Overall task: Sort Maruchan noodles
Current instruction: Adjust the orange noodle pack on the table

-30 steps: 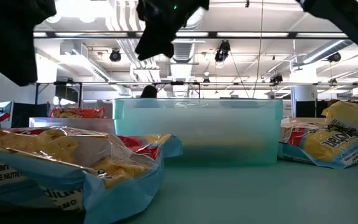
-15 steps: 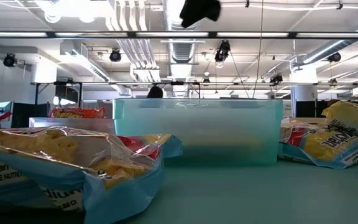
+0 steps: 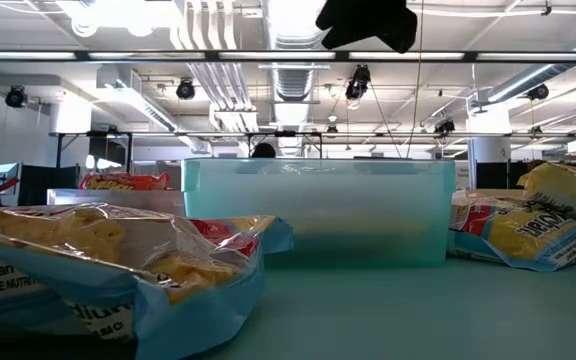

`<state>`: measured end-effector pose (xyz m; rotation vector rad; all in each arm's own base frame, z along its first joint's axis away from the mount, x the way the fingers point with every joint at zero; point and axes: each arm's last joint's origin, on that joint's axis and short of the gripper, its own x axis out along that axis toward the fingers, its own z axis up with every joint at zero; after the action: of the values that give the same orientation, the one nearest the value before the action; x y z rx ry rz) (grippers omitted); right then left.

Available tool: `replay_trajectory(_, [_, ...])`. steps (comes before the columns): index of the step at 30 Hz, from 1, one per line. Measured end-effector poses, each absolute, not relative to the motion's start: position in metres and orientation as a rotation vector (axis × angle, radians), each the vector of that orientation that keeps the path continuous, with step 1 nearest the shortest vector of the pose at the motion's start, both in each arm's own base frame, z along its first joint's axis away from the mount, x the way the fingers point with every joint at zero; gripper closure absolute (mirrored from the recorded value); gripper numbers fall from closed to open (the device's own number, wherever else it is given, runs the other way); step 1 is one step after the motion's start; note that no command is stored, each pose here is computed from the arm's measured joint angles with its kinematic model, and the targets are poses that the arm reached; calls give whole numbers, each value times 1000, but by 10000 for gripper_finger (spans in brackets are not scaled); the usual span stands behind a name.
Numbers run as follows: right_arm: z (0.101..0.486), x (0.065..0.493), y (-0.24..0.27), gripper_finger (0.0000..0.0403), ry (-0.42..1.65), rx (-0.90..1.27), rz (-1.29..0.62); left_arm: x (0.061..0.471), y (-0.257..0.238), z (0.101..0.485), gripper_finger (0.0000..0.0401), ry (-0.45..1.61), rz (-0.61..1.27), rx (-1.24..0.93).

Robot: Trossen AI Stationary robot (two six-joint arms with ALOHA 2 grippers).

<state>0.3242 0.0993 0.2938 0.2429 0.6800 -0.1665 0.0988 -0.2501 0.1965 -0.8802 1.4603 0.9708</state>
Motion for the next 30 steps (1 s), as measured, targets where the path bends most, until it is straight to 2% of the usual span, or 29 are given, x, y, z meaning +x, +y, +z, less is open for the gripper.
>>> replay_trajectory(10, [292,325,102,303,684,232,-166,116,-247,179,362,1452,1054,-900])
replay_trajectory(16, [293,324,101,310,683,227,-156,136,-249,186,363,1418,981,-964])
replay_trajectory(23, [292,322,105,311,700,197,-137,172,-249,193,363,1199,850,-1143])
replay_trajectory(27, [293,320,111,312,705,180,-112,186,-236,190,363,1141,877,-1085])
replay_trajectory(30, [291,317,116,310,724,167,-96,181,-229,189,363,1208,933,-998])
